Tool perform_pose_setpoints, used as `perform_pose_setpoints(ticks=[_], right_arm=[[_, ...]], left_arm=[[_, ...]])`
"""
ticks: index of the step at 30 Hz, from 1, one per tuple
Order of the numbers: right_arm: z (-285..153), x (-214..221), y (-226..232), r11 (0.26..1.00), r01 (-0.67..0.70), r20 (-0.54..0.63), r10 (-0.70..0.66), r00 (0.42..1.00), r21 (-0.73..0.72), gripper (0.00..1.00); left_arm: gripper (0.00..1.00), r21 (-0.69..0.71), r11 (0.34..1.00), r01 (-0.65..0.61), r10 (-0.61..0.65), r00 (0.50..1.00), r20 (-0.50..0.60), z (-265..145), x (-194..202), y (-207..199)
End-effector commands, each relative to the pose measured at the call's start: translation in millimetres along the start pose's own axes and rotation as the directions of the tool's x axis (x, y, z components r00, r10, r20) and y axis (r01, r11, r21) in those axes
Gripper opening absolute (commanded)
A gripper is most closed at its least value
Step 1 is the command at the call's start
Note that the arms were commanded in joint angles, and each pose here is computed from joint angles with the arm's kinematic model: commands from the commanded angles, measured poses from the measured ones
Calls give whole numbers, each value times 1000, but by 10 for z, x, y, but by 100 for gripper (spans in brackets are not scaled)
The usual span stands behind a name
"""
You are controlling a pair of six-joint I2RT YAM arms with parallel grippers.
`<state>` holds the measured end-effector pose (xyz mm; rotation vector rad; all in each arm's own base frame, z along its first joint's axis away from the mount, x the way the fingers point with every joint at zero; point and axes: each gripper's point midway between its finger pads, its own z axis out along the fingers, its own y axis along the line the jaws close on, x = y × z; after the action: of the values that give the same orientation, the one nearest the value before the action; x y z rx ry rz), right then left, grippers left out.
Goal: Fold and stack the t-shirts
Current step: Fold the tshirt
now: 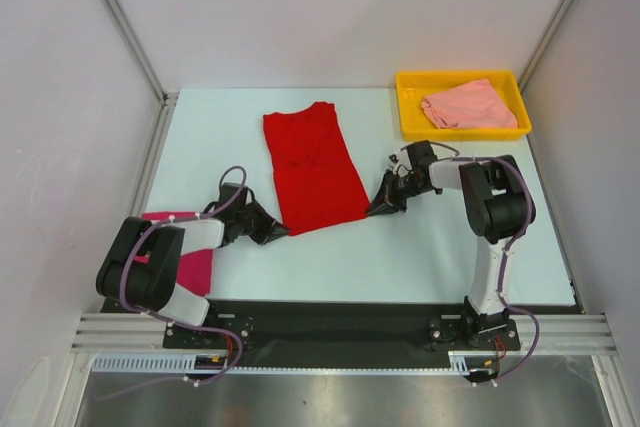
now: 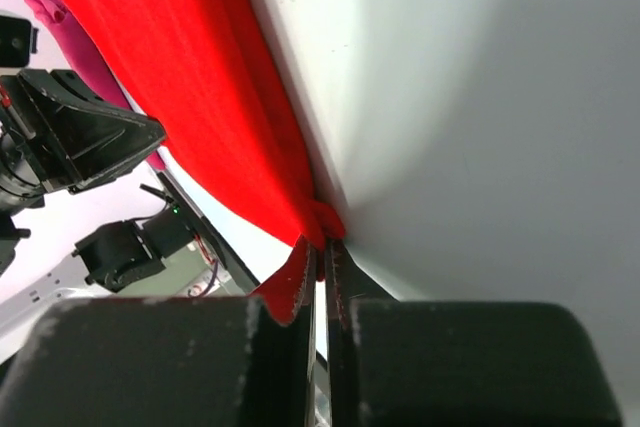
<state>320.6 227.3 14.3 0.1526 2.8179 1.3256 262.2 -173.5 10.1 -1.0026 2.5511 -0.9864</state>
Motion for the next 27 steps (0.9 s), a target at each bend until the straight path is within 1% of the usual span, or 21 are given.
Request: perform_pose_setpoints(ticks=[1,3,4,5,6,7,8,9,10,11,13,14,15,16,17,18,19,20,23,27], right_arm=[[93,39,-236,991,72,19,-75,997,116,0],[43,94,-206,989,72,38,-78,996,131,0],[58,267,-262,989,53,18,-56,998,136,0],[22,283,-163,993,54,45,-59,997,109,0],[11,359,-155,993,50,46,-55,997,104,0],[27,590,-263,993,25,16,-27,1000,119,0],[9,666,-179,992,58,26,-62,998,115,0],[15,796,-200,991,53,15,-55,998,122,0],[17,1014,-309,990,30,-11,-29,1000,140,0],[24,1139,-318,988,45,-17,-43,999,150,0],[-50,1264,-230,989,56,13,-59,998,138,0],[-48,1444,-315,986,57,0,-57,998,159,0],[-103,1463,-223,988,60,34,-65,997,141,0],[-110,1511,-217,988,64,42,-70,997,140,0],[-117,1588,-245,989,54,39,-60,997,141,0],[-132,1624,-188,989,71,47,-78,996,126,0],[-134,1636,-184,989,63,55,-71,996,131,0],[-137,1651,-177,989,68,56,-76,996,133,0],[-129,1723,-197,988,70,47,-77,996,138,0],[-118,1792,-209,987,74,42,-81,996,143,0]], left_arm=[[0,-201,978,-53,58,998,23,-11,65,564],[0,-195,978,-77,85,996,31,-89,98,579],[0,-206,975,-80,89,996,31,-125,124,627],[0,-185,978,-100,110,993,42,-185,137,587],[0,-199,975,-103,112,993,34,-217,198,679],[0,-212,972,-103,113,993,33,-267,238,737],[0,-212,971,-107,116,993,30,-302,278,769],[0,-187,974,-124,133,990,40,-368,326,768],[0,-211,971,-116,126,991,33,-422,383,855],[0,-208,972,-114,124,992,37,-458,420,880],[0,-184,976,-117,127,991,41,-558,535,960],[0,-175,978,-114,124,991,46,-589,572,981],[0,-166,980,-113,122,992,45,-632,629,1046],[0,-152,981,-116,125,991,48,-650,648,1056],[0,-156,981,-114,122,992,44,-649,687,1125],[0,-167,980,-112,120,992,39,-664,712,1182],[0,-136,984,-118,126,991,54,-669,705,1138],[0,-128,985,-115,121,992,44,-660,748,1138],[0,-138,983,-120,126,992,29,-648,789,1181],[0,-140,976,-169,175,984,33,-695,764,1088]])
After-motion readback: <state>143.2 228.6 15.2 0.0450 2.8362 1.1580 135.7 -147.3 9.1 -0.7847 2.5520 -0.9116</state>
